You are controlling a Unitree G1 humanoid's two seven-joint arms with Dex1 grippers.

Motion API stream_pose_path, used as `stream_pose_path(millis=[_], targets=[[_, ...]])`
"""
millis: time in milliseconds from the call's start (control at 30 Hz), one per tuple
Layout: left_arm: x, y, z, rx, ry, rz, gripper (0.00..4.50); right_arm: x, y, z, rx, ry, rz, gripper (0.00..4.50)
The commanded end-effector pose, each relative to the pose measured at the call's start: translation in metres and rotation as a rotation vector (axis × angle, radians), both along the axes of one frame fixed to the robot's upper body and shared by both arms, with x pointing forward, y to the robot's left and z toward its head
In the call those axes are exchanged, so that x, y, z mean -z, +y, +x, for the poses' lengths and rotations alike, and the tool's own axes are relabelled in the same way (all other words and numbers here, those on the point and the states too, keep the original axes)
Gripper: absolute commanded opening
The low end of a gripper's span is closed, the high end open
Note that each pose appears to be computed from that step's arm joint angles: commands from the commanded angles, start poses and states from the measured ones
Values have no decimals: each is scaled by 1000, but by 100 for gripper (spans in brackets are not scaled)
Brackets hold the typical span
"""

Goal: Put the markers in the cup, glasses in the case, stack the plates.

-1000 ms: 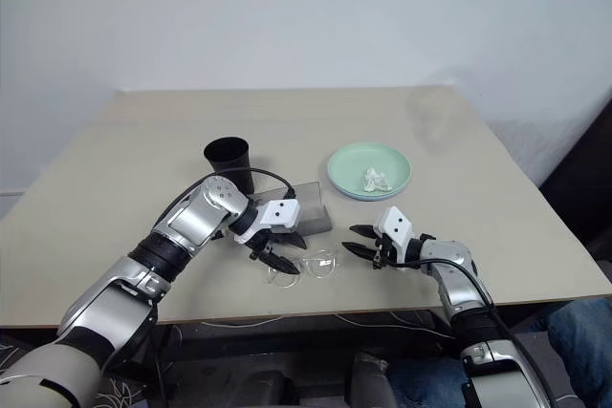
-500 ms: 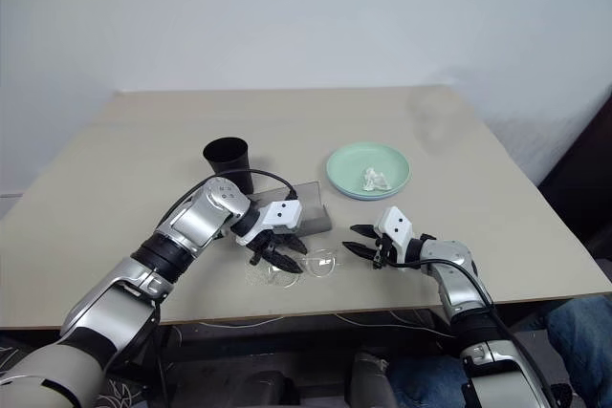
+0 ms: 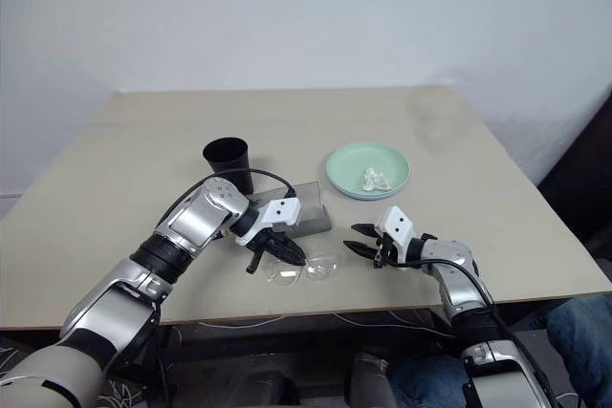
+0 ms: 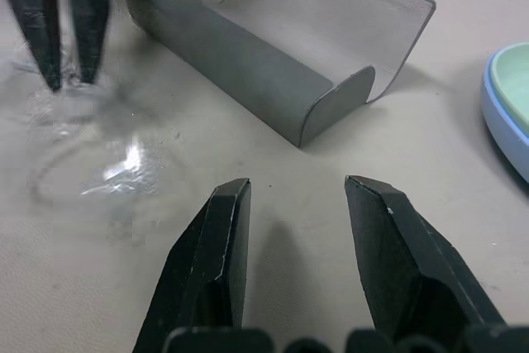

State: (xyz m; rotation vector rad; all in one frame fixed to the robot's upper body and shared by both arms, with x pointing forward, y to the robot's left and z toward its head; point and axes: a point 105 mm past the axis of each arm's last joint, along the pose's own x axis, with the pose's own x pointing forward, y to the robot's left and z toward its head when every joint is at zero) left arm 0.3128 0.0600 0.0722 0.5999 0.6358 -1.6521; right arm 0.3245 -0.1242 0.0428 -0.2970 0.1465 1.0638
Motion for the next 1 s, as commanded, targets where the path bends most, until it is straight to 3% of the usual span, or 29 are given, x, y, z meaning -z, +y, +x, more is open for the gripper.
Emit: stream_pose_path(millis=[33, 300, 800, 1000], targets=[[-12, -4, 2, 10, -23, -39, 4, -19, -1, 9, 5, -75, 9, 197], [-15, -3, 5, -5, -40, -48, 4, -33, -2, 8, -16, -92, 54, 197], [-58, 7, 27, -63, -143, -135, 4, -45, -14, 5, -58, -79, 106, 197], [-80, 23, 56, -157, -296, -145, 4, -43, -17, 6, -52, -71, 104, 197]])
